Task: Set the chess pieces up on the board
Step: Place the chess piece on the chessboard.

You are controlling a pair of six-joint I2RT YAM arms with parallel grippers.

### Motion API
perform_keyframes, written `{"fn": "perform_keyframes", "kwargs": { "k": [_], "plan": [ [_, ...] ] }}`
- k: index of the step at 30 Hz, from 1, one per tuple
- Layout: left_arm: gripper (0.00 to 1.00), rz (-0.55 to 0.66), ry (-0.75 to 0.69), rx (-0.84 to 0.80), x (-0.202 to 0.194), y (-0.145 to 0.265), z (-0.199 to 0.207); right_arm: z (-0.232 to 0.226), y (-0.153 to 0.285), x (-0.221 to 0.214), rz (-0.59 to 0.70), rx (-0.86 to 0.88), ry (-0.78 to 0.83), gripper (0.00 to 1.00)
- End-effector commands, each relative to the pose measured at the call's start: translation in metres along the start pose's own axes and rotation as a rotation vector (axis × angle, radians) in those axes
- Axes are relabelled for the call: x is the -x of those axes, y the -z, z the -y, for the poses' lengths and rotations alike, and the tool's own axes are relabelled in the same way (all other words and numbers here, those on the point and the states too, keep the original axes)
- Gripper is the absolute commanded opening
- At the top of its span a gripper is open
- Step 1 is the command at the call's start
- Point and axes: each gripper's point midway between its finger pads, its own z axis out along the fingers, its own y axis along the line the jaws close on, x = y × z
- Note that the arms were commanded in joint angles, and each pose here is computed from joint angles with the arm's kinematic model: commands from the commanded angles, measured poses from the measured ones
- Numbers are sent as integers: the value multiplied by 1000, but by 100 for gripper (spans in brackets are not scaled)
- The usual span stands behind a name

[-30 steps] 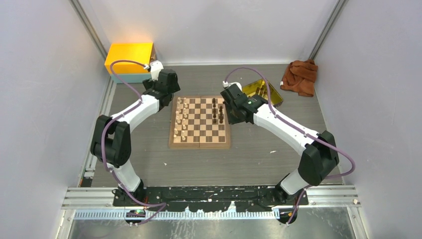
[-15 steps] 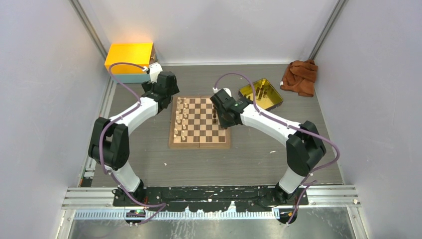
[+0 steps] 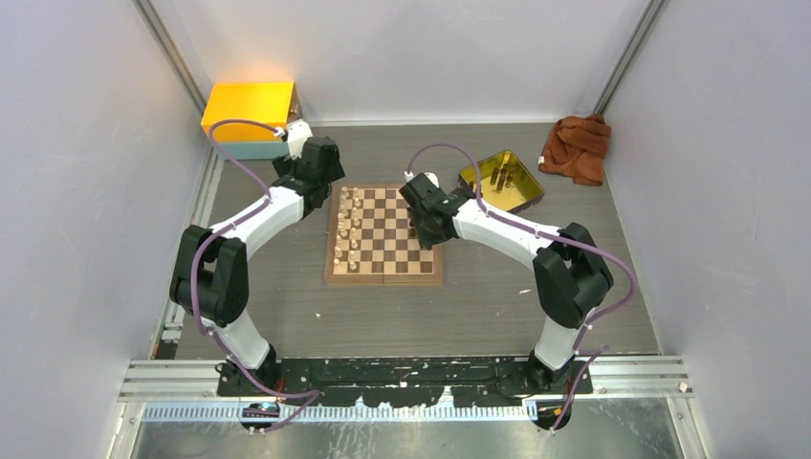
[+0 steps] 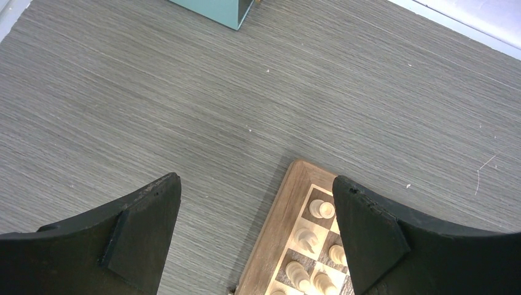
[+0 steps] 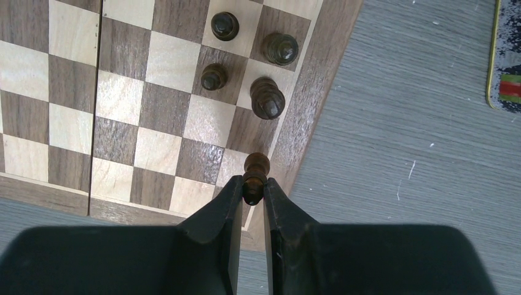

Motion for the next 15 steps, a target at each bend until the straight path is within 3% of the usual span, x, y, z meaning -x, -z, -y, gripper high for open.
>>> {"fn": "perform_keyframes", "kwargs": {
  "k": [1,15],
  "plan": [
    [93,75,37,-20,29,9,6,-10,0,18,52,29,-6,1],
    [93,72,31,-22,26,8,6,-14,-8,21,54,33,7,1]
  ]
}}
